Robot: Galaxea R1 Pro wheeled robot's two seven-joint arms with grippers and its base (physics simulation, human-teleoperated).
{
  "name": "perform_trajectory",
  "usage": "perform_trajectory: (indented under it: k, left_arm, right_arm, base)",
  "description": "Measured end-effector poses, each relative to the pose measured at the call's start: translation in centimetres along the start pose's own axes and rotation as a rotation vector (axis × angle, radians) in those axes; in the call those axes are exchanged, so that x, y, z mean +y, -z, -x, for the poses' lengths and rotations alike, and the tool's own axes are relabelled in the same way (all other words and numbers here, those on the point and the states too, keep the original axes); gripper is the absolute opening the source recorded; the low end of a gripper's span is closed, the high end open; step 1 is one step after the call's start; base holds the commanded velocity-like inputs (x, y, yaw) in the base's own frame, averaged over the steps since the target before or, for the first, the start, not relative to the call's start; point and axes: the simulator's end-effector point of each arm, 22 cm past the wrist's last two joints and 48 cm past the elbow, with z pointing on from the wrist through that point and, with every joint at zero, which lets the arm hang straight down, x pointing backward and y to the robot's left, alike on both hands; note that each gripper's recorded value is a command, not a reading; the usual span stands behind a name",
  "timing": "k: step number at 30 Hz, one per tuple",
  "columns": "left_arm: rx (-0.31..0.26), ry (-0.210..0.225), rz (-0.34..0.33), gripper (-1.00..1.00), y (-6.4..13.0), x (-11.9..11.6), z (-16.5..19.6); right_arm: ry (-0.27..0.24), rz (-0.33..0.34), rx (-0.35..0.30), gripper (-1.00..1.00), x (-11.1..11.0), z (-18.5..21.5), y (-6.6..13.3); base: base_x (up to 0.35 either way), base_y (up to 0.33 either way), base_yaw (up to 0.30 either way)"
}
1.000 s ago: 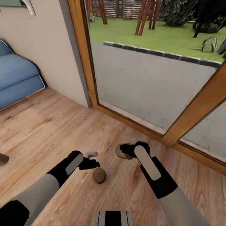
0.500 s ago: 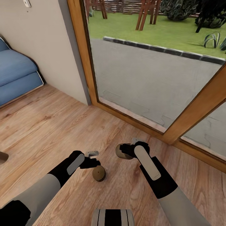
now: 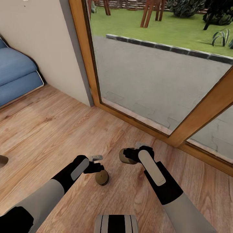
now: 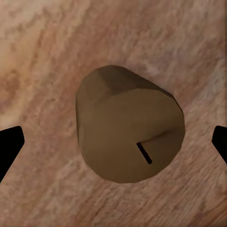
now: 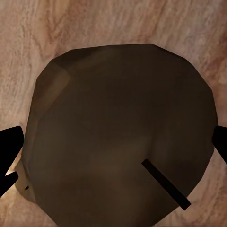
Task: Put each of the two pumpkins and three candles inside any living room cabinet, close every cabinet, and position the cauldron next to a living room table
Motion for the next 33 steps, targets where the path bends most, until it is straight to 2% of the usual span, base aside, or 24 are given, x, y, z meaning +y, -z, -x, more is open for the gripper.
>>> perform_trajectory:
  k: [5, 17, 33]
  left_arm:
    - [0.017, 0.003, -0.001, 1.0, -1.0, 0.1, -0.6]
    - [-0.023, 0.018, -0.019, 1.0, -1.5, -1.2, 0.0]
    - [0.0, 0.028, -0.014, 1.0, -3.0, -0.7, -0.9]
  right_arm:
    - [-0.001, -0.005, 0.021, -1.0, -0.3, -0.7, -1.0]
    - [-0.001, -0.008, 0.028, -1.0, -0.4, -1.0, -1.4]
    - [-0.004, -0.015, 0.055, -1.0, -0.8, -2.0, -2.8]
  base:
    - [0.0, 0.0, 0.0]
    - [0.0, 0.0, 0.0]
    - [0.0, 0.0, 0.0]
